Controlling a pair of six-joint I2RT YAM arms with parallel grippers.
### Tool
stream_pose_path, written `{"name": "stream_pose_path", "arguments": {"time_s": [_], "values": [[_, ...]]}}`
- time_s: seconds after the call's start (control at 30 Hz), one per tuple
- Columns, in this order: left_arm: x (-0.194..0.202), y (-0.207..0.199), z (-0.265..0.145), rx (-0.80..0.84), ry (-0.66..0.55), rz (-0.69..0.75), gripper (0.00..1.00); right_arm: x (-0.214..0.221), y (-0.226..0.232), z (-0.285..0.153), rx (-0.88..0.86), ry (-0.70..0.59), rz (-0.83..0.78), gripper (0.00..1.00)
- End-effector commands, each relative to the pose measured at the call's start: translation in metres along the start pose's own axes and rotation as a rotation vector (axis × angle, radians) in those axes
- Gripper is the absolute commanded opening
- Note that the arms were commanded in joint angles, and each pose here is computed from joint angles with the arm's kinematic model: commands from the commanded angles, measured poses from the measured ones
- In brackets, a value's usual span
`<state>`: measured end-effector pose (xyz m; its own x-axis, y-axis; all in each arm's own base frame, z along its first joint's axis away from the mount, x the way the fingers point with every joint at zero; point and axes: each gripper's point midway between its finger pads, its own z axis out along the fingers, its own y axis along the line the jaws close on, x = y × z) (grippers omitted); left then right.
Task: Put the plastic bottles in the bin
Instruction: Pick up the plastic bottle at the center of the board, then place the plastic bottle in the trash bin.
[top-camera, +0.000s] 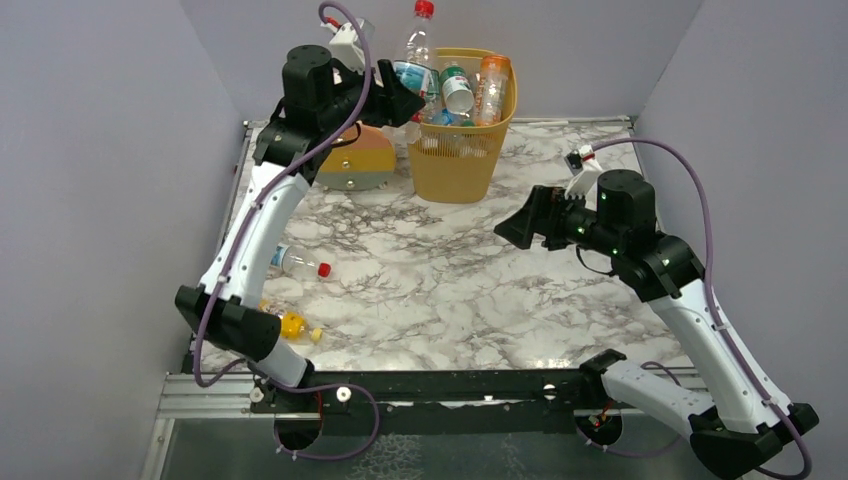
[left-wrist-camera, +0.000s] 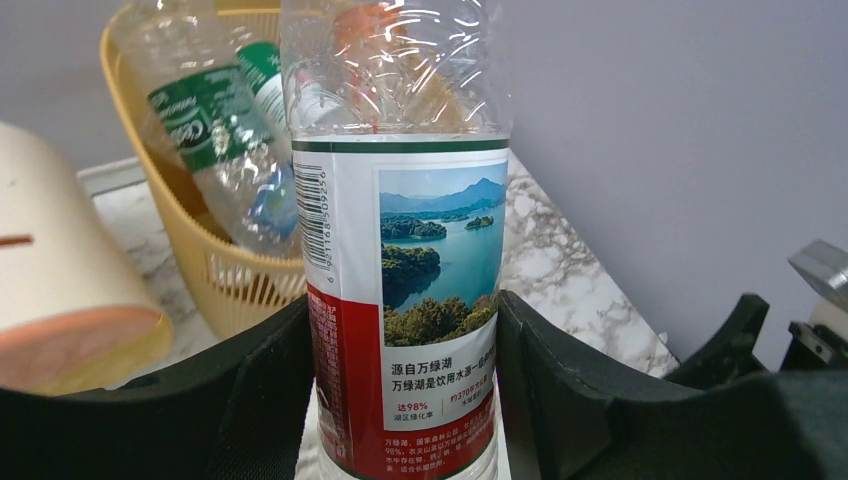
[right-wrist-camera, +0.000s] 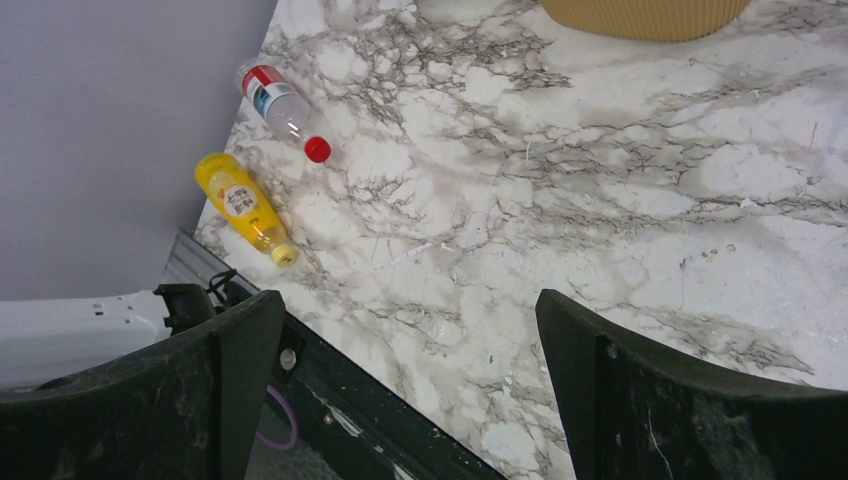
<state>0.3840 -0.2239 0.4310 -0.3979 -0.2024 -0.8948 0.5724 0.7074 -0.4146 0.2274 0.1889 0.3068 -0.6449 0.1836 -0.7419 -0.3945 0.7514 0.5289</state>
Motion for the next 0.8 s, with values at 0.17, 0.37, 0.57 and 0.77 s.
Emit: {"name": "stream_pose_path", "arguments": {"time_s": [0.17, 0.37, 0.57, 0.77], "values": [[-0.029, 0.000, 0.080, 0.208, -0.170, 0.006, 0.59, -0.001, 0.002, -0.012, 0.019, -0.011, 0.015, 1.00], [-0.039, 0.006, 0.108, 0.255, -0.232, 0.013, 0.59, 0.005, -0.003, -0.014, 0.036, -0.001, 0.016, 0.99], [-0.036, 0.021, 0.129, 0.239, -0.257, 0.019, 0.59, 0.011, -0.009, -0.010, 0.054, 0.012, 0.018, 0.99], [-0.031, 0.038, 0.143, 0.203, -0.262, 0.049, 0.61, 0.016, -0.012, -0.003, 0.049, 0.026, 0.023, 0.99]]}}
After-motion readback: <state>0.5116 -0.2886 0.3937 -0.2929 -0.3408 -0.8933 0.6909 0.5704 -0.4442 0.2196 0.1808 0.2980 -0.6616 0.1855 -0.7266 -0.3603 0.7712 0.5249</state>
